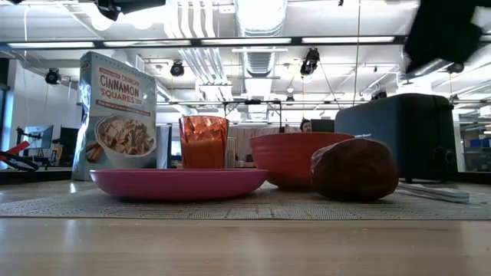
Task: Arrange a breakfast setting
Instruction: Return to Home Position
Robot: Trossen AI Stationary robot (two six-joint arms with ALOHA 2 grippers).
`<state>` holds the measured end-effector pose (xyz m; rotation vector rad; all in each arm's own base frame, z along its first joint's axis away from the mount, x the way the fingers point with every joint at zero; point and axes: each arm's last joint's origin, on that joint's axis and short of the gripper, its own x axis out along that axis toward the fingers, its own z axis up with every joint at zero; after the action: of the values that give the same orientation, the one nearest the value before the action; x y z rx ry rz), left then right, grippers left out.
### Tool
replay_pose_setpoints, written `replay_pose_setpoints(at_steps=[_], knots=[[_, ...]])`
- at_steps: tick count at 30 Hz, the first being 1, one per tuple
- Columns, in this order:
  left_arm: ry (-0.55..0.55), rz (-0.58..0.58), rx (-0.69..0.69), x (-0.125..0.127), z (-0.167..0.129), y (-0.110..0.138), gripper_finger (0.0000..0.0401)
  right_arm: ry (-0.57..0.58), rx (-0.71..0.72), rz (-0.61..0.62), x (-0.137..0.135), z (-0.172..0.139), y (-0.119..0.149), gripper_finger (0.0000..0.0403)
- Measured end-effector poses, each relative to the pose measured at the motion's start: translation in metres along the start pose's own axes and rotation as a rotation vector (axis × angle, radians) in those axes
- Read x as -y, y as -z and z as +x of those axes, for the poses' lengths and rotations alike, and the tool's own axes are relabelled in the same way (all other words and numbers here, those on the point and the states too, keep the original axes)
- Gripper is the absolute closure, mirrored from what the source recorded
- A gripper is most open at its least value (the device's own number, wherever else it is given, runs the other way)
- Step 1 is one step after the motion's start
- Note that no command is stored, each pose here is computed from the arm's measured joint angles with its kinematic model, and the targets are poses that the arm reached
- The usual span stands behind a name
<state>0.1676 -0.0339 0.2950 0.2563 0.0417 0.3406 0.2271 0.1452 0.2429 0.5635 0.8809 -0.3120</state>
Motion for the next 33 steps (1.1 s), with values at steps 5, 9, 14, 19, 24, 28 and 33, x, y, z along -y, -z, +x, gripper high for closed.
replay_pose_setpoints(at_steps=[5, 9, 14, 19, 24, 28, 33], knots=[[0.000, -0.009, 0.001, 0.000, 0.000, 0.000, 0.0233, -0.003, 0.232, -0.397, 0.003, -0.028, -0.016, 0.0255], [-0.001, -0.010, 0.002, 0.000, 0.000, 0.000, 0.0233, 0.083, 0.357, -0.512, 0.021, -0.038, -0.017, 0.0261], [-0.002, -0.012, 0.005, 0.000, 0.000, -0.001, 0.0233, 0.077, 0.402, -0.484, 0.049, -0.034, -0.008, 0.0271], [-0.002, -0.013, 0.006, 0.000, 0.000, -0.001, 0.0233, 0.039, 0.453, -0.431, 0.079, -0.027, 0.006, 0.0279], [-0.002, -0.013, 0.006, 0.000, 0.000, -0.001, 0.0233, -0.011, 0.562, -0.424, 0.104, -0.026, 0.013, 0.0280], [-0.002, -0.013, 0.006, 0.000, 0.000, -0.001, 0.0233, -0.021, 0.654, -0.426, 0.123, -0.025, 0.016, 0.0280], [-0.002, -0.013, 0.006, 0.000, 0.000, -0.001, 0.0233, -0.051, 0.735, -0.379, 0.148, -0.017, 0.025, 0.0280]])
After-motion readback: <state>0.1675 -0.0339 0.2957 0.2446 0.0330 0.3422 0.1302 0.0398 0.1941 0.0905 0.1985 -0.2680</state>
